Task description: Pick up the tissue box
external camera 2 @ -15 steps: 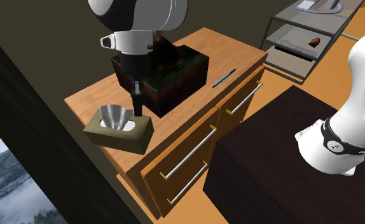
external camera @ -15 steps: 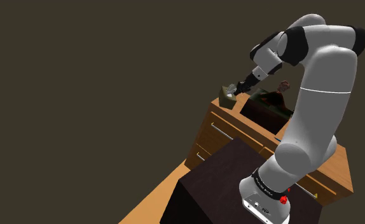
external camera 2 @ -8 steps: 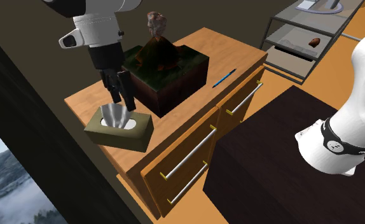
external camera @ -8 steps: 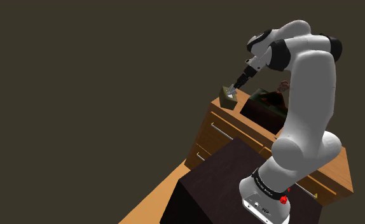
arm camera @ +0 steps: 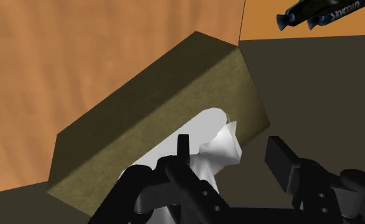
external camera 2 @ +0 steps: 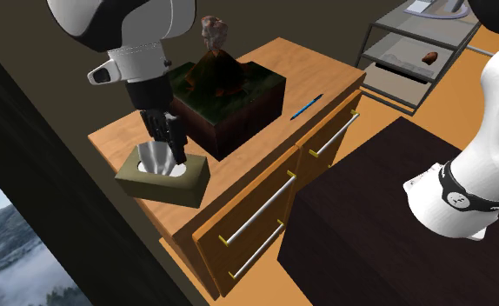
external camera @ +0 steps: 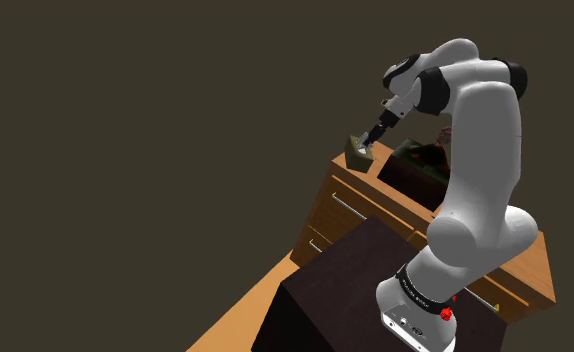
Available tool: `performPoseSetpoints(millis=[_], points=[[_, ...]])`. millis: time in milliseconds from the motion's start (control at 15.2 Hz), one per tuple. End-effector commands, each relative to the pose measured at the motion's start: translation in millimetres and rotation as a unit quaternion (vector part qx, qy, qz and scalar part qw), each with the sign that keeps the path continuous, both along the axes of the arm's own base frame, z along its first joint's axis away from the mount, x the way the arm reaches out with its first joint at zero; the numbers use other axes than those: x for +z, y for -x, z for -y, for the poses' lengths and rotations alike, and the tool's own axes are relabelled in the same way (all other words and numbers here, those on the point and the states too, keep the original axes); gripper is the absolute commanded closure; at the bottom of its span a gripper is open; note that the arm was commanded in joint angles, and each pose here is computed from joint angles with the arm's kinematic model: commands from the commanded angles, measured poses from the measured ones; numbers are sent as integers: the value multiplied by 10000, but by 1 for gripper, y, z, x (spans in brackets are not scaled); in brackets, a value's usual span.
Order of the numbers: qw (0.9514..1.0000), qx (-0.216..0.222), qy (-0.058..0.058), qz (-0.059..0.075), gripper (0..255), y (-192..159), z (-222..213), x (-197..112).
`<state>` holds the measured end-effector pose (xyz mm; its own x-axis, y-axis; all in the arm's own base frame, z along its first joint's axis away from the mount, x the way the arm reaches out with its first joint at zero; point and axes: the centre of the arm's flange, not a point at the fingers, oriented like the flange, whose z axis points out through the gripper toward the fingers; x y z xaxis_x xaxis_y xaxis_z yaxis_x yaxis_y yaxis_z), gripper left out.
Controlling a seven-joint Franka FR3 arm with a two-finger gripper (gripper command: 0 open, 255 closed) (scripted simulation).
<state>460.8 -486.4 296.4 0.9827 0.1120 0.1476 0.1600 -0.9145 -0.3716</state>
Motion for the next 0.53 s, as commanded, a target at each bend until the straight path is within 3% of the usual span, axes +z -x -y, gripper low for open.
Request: performPoseSetpoints(millis=[0, 462], points=[[10000, 1, 1, 1, 255, -1, 0, -1], [10000, 1, 0, 1, 255, 0, 0, -1]])
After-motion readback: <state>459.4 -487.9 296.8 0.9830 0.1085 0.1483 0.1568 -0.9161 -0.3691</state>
